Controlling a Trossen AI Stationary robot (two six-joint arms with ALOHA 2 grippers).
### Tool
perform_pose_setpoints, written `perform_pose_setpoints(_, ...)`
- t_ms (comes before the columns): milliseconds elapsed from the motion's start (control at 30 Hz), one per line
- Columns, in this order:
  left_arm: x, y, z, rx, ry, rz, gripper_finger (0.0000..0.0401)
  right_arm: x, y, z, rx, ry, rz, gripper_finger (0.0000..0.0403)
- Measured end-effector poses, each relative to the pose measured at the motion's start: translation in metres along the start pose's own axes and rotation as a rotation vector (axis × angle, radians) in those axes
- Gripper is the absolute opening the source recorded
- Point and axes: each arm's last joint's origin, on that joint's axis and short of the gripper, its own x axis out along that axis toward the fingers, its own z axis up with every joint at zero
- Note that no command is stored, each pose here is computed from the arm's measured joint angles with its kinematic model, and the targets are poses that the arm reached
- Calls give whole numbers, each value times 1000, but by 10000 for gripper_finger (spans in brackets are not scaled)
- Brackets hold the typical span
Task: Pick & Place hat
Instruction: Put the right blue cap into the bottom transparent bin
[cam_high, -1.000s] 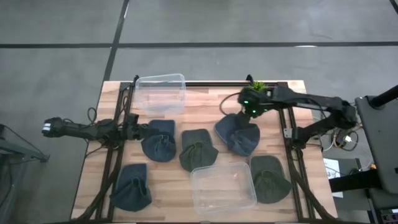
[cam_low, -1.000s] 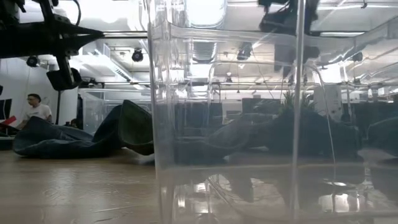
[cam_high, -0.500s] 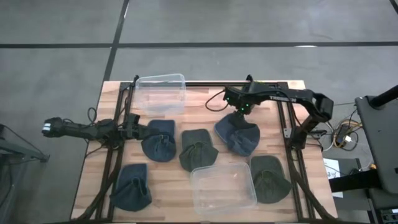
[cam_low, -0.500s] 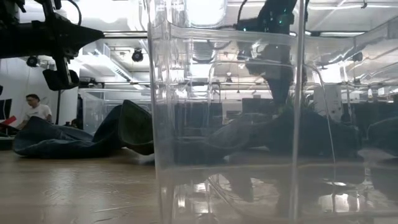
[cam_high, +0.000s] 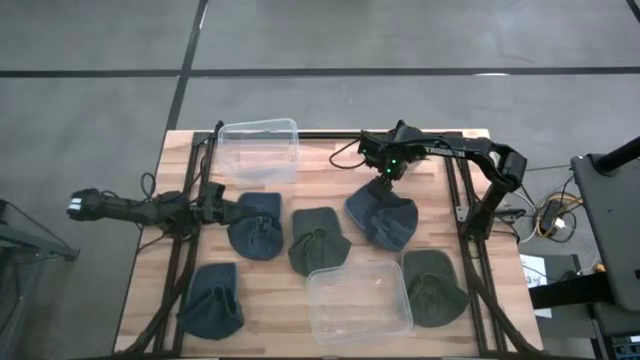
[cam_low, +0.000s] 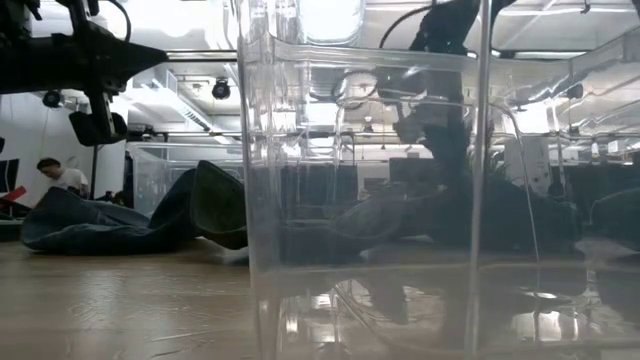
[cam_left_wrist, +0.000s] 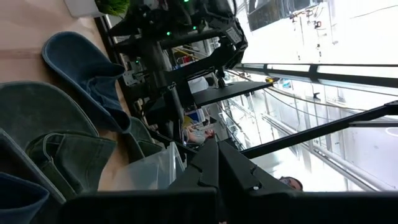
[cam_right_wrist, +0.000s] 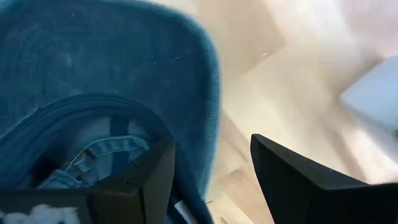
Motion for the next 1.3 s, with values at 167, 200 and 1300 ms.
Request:
perform_pose_setpoints(167,0,0,0,0,-8,3,0,13,2,5,-14,37,8,205)
perform_pose_setpoints(200,0,0,0,0,-9,3,0,15,2,6,-17,43,7,205)
perform_pose_setpoints(1300,-1,10,0,-135,-82,119,0,-1,-1,7,-87,-1,31,12)
